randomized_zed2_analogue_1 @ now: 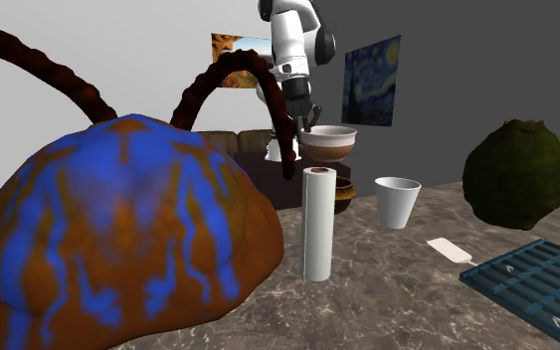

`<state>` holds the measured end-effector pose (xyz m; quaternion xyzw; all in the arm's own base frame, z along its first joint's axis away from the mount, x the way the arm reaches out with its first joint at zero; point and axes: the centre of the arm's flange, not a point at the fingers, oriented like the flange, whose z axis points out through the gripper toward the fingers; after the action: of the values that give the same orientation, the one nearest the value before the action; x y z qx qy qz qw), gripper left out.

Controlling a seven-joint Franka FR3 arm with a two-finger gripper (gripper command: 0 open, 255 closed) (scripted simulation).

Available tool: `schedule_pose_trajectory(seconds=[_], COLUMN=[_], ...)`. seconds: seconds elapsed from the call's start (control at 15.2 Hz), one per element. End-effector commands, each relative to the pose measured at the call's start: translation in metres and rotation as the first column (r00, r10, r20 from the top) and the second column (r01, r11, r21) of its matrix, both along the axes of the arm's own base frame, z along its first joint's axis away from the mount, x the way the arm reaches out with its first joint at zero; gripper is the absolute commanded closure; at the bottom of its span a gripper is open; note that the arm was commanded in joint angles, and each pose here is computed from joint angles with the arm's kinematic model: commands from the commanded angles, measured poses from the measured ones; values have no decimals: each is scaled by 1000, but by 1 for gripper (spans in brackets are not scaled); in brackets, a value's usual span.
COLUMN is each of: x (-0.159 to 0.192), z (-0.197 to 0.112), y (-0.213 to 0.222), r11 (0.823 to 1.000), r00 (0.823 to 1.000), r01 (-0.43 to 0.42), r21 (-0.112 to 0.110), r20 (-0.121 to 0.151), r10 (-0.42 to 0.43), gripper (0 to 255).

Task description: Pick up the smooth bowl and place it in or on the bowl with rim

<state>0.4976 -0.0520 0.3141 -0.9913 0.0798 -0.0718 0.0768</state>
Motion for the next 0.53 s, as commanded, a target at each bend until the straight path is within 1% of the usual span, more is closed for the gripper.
schedule_pose_trajectory(seconds=[0.0, 0.13, 0.46], x=[-22, -43, -43], z=[3, 5, -21], y=[15, 31, 31], r11=[1000, 1000, 1000], r00=[1000, 1000, 1000], r01=[1, 1, 1], r21=[-1, -1, -1], r20=[1, 1, 1], r10=[-1, -1, -1], gripper=[255, 255, 255])
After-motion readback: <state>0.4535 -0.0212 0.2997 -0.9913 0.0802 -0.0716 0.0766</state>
